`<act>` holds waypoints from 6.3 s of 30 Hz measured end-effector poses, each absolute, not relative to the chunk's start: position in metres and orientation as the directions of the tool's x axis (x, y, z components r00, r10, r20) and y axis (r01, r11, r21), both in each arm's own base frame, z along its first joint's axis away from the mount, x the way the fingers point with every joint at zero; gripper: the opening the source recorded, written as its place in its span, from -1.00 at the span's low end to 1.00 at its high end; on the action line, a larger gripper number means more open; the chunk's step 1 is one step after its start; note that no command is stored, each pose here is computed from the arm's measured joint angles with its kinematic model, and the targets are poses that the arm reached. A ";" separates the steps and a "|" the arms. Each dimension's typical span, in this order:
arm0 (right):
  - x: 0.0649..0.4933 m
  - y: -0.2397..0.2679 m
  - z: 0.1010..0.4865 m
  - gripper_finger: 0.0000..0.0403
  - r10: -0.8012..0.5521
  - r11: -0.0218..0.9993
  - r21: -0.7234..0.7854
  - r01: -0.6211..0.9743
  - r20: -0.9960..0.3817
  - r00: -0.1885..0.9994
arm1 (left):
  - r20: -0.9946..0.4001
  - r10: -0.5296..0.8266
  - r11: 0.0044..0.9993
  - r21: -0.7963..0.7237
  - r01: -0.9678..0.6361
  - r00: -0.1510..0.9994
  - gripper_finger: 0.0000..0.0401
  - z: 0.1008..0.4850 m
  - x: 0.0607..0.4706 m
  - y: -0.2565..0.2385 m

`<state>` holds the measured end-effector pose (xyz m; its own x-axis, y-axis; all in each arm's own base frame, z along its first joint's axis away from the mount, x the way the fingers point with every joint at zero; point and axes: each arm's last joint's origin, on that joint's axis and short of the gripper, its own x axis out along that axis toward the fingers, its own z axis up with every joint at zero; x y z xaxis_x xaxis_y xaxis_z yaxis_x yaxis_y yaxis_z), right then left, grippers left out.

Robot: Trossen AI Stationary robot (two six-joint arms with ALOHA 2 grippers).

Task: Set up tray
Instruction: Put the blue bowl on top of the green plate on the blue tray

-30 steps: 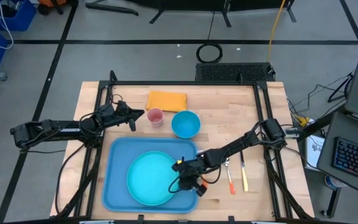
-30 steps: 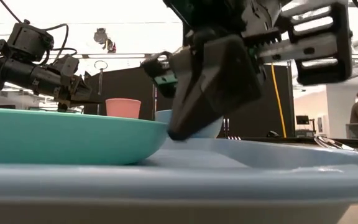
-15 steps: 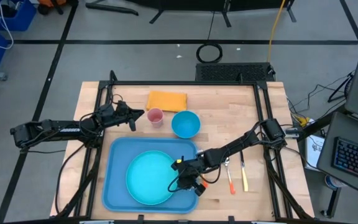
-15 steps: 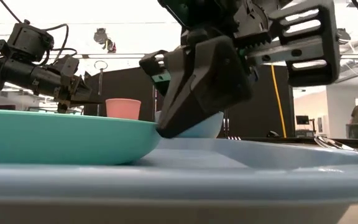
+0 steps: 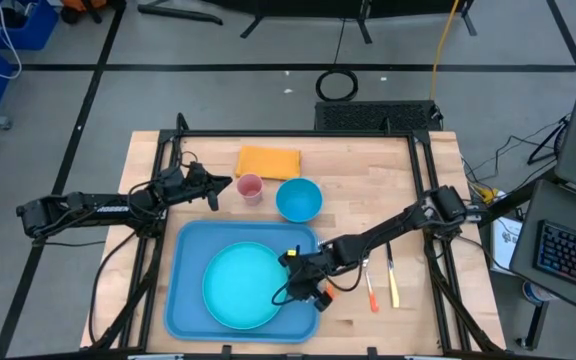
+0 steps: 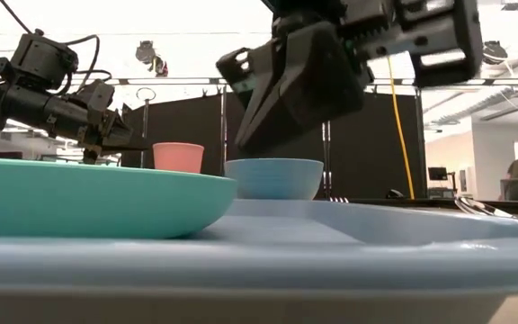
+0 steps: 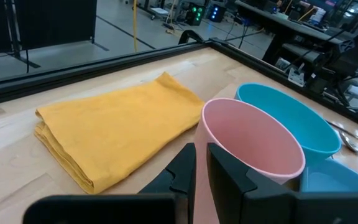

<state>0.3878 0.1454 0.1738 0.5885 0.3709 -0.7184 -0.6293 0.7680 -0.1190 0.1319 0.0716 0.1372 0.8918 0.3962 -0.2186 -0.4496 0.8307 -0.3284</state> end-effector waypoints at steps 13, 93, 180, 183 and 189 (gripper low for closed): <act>0.380 0.133 0.194 -0.42 0.037 0.855 -0.335 -0.397 -0.723 0.690 | -0.217 0.395 0.831 -0.329 -0.448 0.893 -0.79 0.137 0.132 0.072; 0.360 0.126 0.233 -1.00 0.193 0.854 -0.311 -0.417 -0.556 0.809 | -0.216 0.397 0.833 -0.324 -0.449 0.892 -0.79 0.137 0.132 0.072; 0.474 0.161 0.206 -1.00 0.373 0.631 -0.149 -0.761 -0.802 0.467 | 0.074 0.135 0.876 -0.475 -0.084 0.988 -0.79 0.172 0.116 0.074; 0.475 0.160 0.206 -1.00 0.375 0.635 -0.152 -0.758 -0.796 0.475 | 0.072 0.136 0.875 -0.476 -0.086 0.988 -0.79 0.172 0.116 0.074; 0.474 0.160 0.202 -1.00 0.376 0.636 -0.146 -0.758 -0.799 0.470 | 0.072 0.135 0.876 -0.475 -0.085 0.988 -0.79 0.172 0.116 0.074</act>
<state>0.4740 0.1600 0.2015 0.4696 0.3757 -0.7990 -0.7576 0.6362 -0.1460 0.1157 0.0744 0.1721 0.9882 0.1354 0.0719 -0.0853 0.8756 -0.4754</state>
